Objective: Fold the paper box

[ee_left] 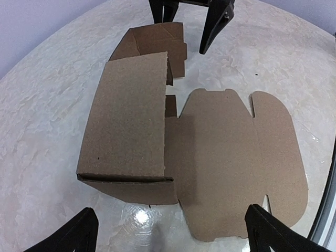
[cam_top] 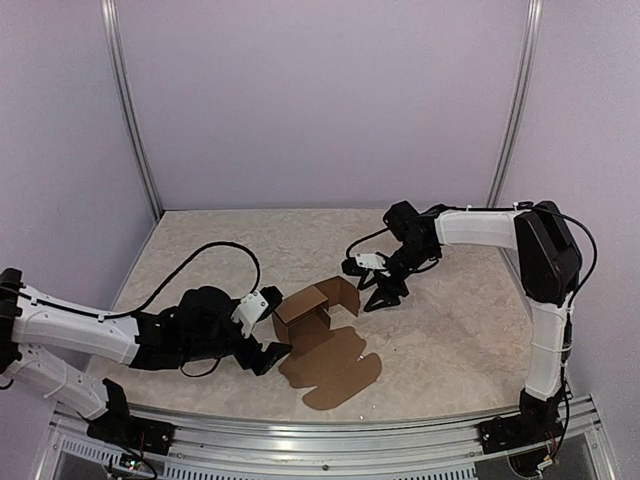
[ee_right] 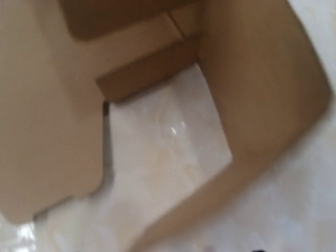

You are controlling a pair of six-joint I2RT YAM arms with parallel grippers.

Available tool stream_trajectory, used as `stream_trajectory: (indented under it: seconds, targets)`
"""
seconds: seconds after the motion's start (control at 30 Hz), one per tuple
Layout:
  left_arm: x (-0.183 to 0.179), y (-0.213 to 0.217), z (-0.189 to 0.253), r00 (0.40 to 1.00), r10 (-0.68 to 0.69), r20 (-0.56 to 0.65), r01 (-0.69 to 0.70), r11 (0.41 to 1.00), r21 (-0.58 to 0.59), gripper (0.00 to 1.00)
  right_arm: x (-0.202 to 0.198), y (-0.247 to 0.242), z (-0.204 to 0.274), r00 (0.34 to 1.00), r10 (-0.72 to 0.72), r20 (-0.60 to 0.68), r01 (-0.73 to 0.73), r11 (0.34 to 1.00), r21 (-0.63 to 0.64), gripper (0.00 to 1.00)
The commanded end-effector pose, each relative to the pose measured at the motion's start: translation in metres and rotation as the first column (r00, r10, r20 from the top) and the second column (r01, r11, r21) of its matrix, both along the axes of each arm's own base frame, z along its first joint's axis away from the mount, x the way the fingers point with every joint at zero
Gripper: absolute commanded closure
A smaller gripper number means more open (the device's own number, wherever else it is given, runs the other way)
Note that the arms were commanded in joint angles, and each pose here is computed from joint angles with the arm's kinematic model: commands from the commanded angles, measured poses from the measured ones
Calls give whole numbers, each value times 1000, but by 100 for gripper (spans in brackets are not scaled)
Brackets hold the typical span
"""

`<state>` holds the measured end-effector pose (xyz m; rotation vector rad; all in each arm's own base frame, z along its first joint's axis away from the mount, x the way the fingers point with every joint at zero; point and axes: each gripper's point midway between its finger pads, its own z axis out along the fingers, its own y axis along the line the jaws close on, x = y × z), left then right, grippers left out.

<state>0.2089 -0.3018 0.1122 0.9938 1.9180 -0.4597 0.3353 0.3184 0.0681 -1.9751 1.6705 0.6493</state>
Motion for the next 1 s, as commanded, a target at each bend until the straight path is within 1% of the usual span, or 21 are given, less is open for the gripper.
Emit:
stream_trajectory:
  seconds: [0.0, 0.1, 0.23, 0.3, 0.4, 0.5, 0.63, 0.8, 0.97]
  targets:
    - [22, 1, 0, 994, 69, 81, -68, 998, -8, 4, 15, -17, 12, 1000, -2, 3, 2, 1000, -4, 33]
    - [30, 4, -8, 992, 98, 76, -98, 995, -6, 4, 32, -16, 10, 999, -30, 16, 30, 1000, -4, 33]
    - [37, 2, -16, 993, 80, 87, -81, 997, 1, 3, 51, -12, -5, 998, -36, 53, 37, 999, -24, 33]
    - [40, -1, -17, 994, 50, 95, -49, 999, -11, 4, 61, -11, -16, 996, -41, 79, 44, 998, -40, 35]
    - [42, -5, -20, 995, -2, 96, 5, 1000, -30, 7, 66, -6, -29, 995, -32, 99, 38, 998, -57, 37]
    - [41, -10, -25, 994, -56, 89, 60, 997, -43, 11, 54, 4, -28, 997, 3, 81, 0, 999, -40, 38]
    - [40, -17, -34, 992, -99, 81, 102, 994, -32, 14, 33, 14, -14, 997, 46, 62, -46, 999, -3, 38]
    - [44, -22, -46, 992, -106, 68, 107, 994, -13, 17, 15, 19, -2, 998, 61, 35, -62, 998, 32, 37]
    - [44, -21, -46, 992, -107, 66, 109, 994, -14, 21, -7, 21, 3, 996, 86, -10, -85, 996, 36, 37]
